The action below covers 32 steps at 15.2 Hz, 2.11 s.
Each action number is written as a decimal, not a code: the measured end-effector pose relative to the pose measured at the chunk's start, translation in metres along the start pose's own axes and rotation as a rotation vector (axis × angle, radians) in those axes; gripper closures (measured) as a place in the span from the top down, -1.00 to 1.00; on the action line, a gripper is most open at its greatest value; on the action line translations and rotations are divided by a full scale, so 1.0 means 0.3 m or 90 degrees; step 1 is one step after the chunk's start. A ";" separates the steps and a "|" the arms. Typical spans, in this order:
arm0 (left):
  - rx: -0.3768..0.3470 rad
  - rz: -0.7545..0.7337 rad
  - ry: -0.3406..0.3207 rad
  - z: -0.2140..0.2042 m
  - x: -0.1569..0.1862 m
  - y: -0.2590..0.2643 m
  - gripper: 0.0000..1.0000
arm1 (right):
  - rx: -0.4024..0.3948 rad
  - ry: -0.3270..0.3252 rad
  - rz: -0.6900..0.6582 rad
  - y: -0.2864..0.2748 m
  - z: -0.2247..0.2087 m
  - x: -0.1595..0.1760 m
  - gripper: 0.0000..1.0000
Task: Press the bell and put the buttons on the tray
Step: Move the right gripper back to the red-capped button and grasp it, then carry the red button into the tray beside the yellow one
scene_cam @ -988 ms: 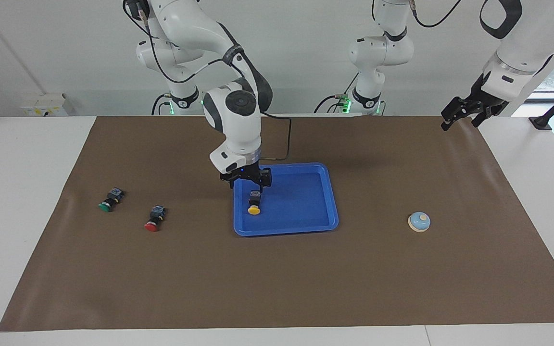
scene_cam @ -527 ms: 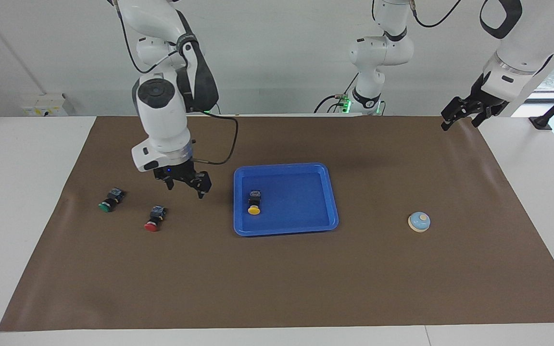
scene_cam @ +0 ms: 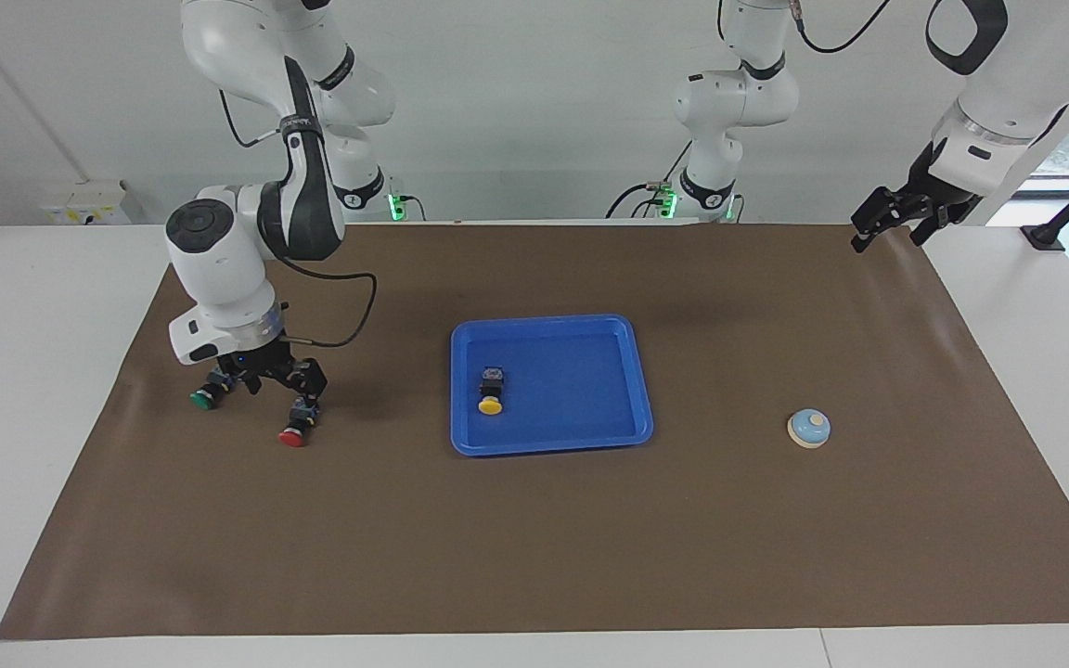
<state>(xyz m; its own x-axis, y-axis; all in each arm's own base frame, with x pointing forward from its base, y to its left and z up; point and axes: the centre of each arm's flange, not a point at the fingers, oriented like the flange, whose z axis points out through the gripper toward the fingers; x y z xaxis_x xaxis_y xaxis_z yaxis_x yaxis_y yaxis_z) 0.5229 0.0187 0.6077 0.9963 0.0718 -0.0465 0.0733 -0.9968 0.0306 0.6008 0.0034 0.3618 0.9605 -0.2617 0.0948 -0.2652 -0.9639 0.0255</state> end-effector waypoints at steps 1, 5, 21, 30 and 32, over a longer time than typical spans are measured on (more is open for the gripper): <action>0.000 0.000 0.000 0.000 0.000 0.000 1.00 | 0.003 0.002 -0.001 -0.004 0.036 -0.002 1.00; 0.000 0.000 0.000 0.000 0.000 0.000 1.00 | 0.014 0.001 -0.012 -0.010 0.181 -0.008 1.00; 0.000 0.000 0.000 0.000 0.000 0.000 1.00 | 0.006 -0.016 -0.063 -0.082 0.059 0.022 -0.14; 0.000 0.000 0.000 0.000 0.000 0.000 1.00 | 0.061 -0.010 -0.077 -0.891 -0.248 -0.318 -0.14; 0.000 0.000 0.000 0.000 0.000 0.000 1.00 | 0.071 -0.010 -0.085 -1.038 -0.237 -0.446 -0.14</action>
<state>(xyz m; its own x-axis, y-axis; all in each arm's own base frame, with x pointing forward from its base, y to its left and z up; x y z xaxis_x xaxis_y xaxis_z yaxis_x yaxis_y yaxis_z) 0.5229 0.0187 0.6077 0.9963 0.0718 -0.0465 0.0733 -0.9968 0.0306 0.5488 0.3421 0.4119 0.9881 -0.1304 0.0820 -0.1244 -0.9894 -0.0745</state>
